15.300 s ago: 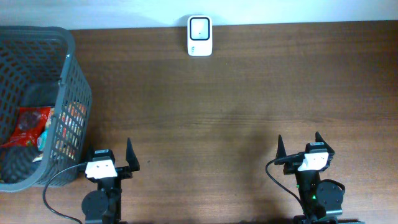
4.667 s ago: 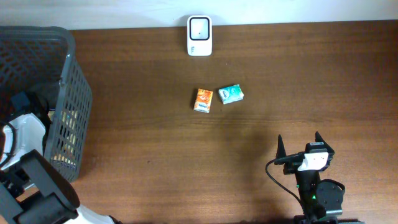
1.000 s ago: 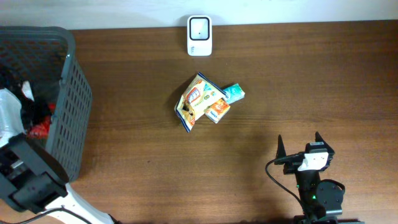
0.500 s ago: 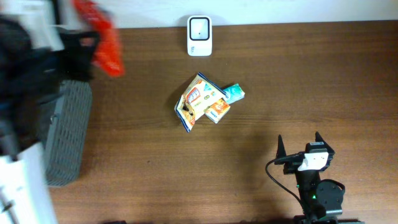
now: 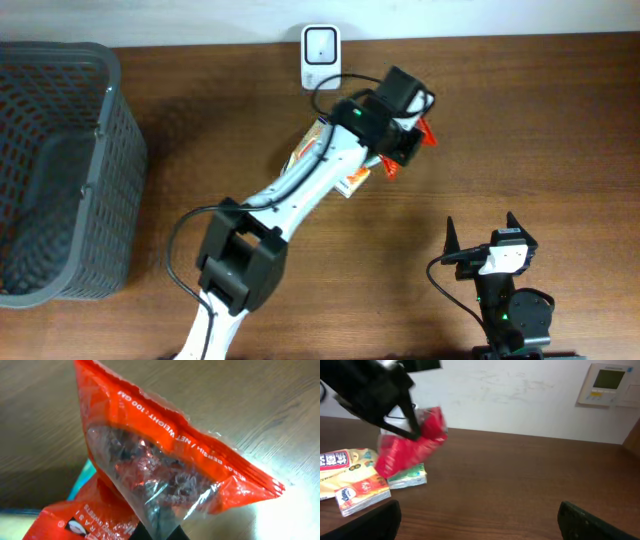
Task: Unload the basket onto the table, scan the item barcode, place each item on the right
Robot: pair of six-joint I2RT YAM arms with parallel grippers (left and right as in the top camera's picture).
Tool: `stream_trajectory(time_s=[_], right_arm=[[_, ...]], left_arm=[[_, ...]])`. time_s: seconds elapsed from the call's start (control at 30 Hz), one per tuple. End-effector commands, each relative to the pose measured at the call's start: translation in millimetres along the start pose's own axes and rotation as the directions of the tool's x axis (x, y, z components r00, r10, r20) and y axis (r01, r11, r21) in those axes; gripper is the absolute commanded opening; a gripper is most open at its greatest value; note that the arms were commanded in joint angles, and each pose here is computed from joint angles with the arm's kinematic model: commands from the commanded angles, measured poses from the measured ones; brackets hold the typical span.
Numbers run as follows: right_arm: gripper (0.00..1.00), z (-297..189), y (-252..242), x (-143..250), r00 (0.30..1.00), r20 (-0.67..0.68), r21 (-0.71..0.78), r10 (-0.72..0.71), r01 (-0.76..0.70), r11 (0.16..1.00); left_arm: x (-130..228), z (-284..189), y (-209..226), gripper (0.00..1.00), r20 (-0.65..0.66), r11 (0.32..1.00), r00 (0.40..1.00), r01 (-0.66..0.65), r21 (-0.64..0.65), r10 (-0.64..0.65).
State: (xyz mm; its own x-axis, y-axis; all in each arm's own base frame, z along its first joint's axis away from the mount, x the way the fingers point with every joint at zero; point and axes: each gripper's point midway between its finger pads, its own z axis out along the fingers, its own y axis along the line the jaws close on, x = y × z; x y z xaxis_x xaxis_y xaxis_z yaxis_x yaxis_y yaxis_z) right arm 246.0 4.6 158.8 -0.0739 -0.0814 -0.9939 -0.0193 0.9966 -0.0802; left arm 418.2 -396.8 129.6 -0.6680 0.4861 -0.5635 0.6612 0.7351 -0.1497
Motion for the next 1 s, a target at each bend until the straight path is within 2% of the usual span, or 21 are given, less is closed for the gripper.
stream_trajectory(time_s=[0.0, 0.03, 0.1, 0.2, 0.27, 0.3, 0.33, 0.4, 0.43, 0.47, 0.63, 0.7, 0.87, 0.97], right_arm=[[0.98, 0.3, -1.3, 4.0, 1.0, -0.007, 0.007, 0.006, -0.006, 1.0], [0.98, 0.3, -1.3, 4.0, 1.0, -0.007, 0.007, 0.006, -0.006, 1.0], [0.98, 0.3, -1.3, 4.0, 1.0, -0.007, 0.007, 0.006, -0.006, 1.0], [0.98, 0.3, -1.3, 4.0, 1.0, -0.007, 0.007, 0.006, -0.006, 1.0], [0.98, 0.3, -1.3, 4.0, 1.0, -0.007, 0.007, 0.006, -0.006, 1.0], [0.98, 0.3, -1.3, 3.9, 1.0, -0.006, 0.007, 0.006, -0.006, 1.0], [0.98, 0.3, -1.3, 3.9, 1.0, -0.006, 0.007, 0.006, -0.006, 1.0], [0.98, 0.3, -1.3, 4.0, 1.0, -0.007, 0.007, 0.006, -0.006, 1.0], [0.98, 0.3, -1.3, 3.9, 1.0, -0.006, 0.007, 0.006, -0.006, 1.0], [0.98, 0.3, -1.3, 4.0, 1.0, -0.007, 0.007, 0.006, -0.006, 1.0], [0.98, 0.3, -1.3, 3.9, 1.0, -0.006, 0.007, 0.006, -0.006, 1.0], [0.99, 0.3, -1.3, 4.0, 1.0, -0.007, 0.006, 0.006, -0.006, 1.0], [0.98, 0.3, -1.3, 4.0, 1.0, -0.007, 0.007, 0.006, -0.006, 1.0], [0.98, 0.3, -1.3, 3.9, 1.0, -0.006, 0.007, 0.006, -0.006, 1.0]], left_arm=[[8.6, 27.8, -3.9, 0.0, -0.018, 0.999, 1.0, -0.013, -0.034, 0.013], [11.2, 31.3, -4.3, 0.02, -0.026, 0.999, 1.0, -0.011, -0.033, 0.01], [8.8, 31.5, -4.9, 0.45, -0.016, 0.999, 1.0, -0.013, -0.032, 0.012], [2.7, 25.7, -4.5, 0.49, -0.001, 0.999, 1.0, -0.012, -0.032, 0.012], [-19.4, -5.7, -10.2, 0.53, 0.068, 0.999, 0.998, -0.018, -0.028, 0.02], [-40.5, -46.4, -14.0, 0.56, 0.142, 0.999, 0.99, -0.021, -0.025, 0.024], [-47.9, -68.2, -14.5, 0.59, 0.172, 0.999, 0.985, -0.02, -0.026, 0.024], [-53.7, -112.4, -6.2, 0.73, 0.204, 0.999, 0.979, -0.003, -0.044, 0.012], [-50.8, -130.1, 8.5, 0.94, 0.201, 0.996, 0.98, 0.021, -0.09, -0.002], [-45.7, -139.3, 24.3, 0.99, 0.188, 0.99, 0.982, 0.045, -0.131, -0.02], [11.2, -146.4, 81.0, 0.99, -0.014, 0.964, 0.99, 0.133, -0.23, -0.14], [30.5, -147.5, 80.9, 0.99, -0.09, 0.962, 0.983, 0.133, -0.238, -0.158], [52.3, -150.7, 78.7, 0.99, -0.176, 0.961, 0.968, 0.131, -0.245, -0.177], [57.5, -149.5, 68.2, 0.99, -0.203, 0.971, 0.962, 0.144, -0.189, -0.182]])
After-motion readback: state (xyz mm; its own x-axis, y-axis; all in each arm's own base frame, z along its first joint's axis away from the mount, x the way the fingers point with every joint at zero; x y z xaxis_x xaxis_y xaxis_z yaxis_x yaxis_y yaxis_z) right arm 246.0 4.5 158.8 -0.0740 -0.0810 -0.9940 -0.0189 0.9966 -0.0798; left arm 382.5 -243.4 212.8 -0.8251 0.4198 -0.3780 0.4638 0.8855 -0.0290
